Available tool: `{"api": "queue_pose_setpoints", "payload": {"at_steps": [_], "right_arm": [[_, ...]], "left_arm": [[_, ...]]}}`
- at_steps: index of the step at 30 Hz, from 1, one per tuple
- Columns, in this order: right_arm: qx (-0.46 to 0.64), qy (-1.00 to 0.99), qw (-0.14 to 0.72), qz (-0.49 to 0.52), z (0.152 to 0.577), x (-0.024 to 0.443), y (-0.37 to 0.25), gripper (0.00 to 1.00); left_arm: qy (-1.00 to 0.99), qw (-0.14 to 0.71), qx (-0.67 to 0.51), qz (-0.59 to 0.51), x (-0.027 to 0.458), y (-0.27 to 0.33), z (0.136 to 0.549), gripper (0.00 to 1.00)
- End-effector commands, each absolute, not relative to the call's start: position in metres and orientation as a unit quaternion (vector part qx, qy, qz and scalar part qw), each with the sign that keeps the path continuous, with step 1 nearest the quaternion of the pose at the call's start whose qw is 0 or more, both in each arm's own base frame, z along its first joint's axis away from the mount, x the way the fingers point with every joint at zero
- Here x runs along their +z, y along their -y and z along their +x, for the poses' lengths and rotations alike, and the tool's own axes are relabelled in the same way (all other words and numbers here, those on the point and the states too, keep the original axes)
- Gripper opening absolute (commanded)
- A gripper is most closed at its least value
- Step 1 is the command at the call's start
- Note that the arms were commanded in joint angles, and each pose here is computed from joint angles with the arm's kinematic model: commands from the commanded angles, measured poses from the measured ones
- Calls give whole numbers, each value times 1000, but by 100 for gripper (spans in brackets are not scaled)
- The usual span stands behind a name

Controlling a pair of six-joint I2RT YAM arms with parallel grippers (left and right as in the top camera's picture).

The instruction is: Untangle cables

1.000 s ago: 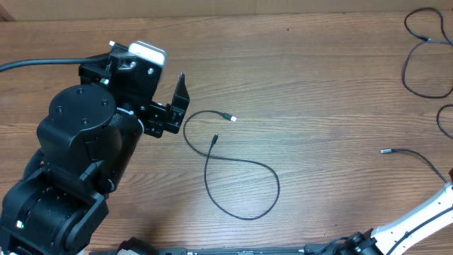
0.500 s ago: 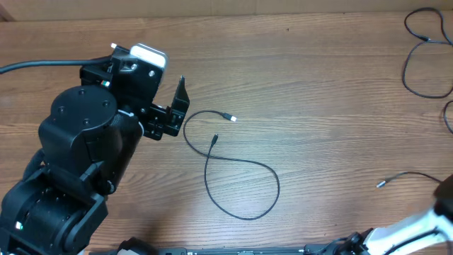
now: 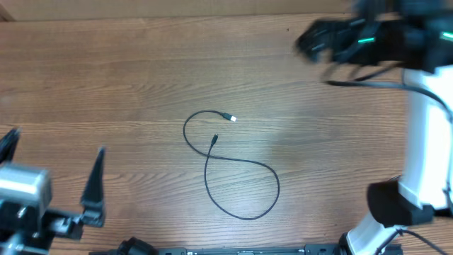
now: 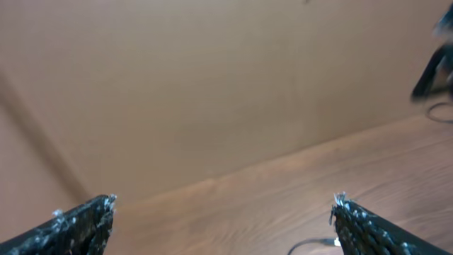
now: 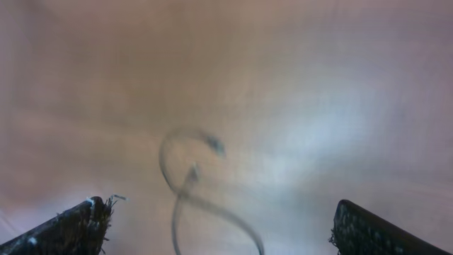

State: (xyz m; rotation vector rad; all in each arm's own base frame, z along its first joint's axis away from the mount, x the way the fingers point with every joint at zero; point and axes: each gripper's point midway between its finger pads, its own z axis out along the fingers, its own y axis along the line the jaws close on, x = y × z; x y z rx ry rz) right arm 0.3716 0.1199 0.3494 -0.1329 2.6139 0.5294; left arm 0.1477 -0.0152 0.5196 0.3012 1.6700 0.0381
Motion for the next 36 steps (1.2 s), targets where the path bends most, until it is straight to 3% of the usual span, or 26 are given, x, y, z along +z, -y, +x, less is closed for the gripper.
{"api": "queue_pose_setpoints", "payload": {"at_steps": [1, 3, 4, 7, 11, 15, 22, 25, 29, 33, 36], "right_arm": [[70, -980, 150, -106, 363, 263, -145, 100], [47, -982, 121, -136, 357, 218, -167, 100], [43, -982, 88, -163, 341, 165, -192, 100], [29, -984, 42, -168, 310, 107, -205, 100], [-36, -998, -11, -55, 266, 53, -181, 100], [-109, -993, 23, 38, 255, 69, -150, 100], [-58, -993, 89, 59, 205, 151, -143, 100], [-23, -991, 116, 63, 181, 165, -137, 100], [43, -984, 128, 113, 156, 153, -133, 100], [142, -974, 88, 156, 141, 114, -158, 100], [148, -967, 60, 200, 137, 86, -163, 100]], "left_arm": [[-758, 644, 44, 97, 506, -5, 140, 100], [-761, 640, 50, 91, 502, -10, 136, 100], [-767, 634, 62, 76, 496, -21, 129, 100], [-774, 626, 77, 64, 489, -32, 120, 100], [-773, 626, 78, 63, 487, -36, 113, 100], [-774, 626, 75, 60, 486, -36, 113, 100], [-778, 623, 64, 49, 484, -35, 113, 100], [-778, 623, 63, 47, 484, -35, 113, 100], [-779, 623, 53, 42, 483, -34, 113, 100], [-780, 623, 36, 53, 482, -27, 113, 100], [-780, 623, 33, 53, 482, -26, 113, 100]]}}
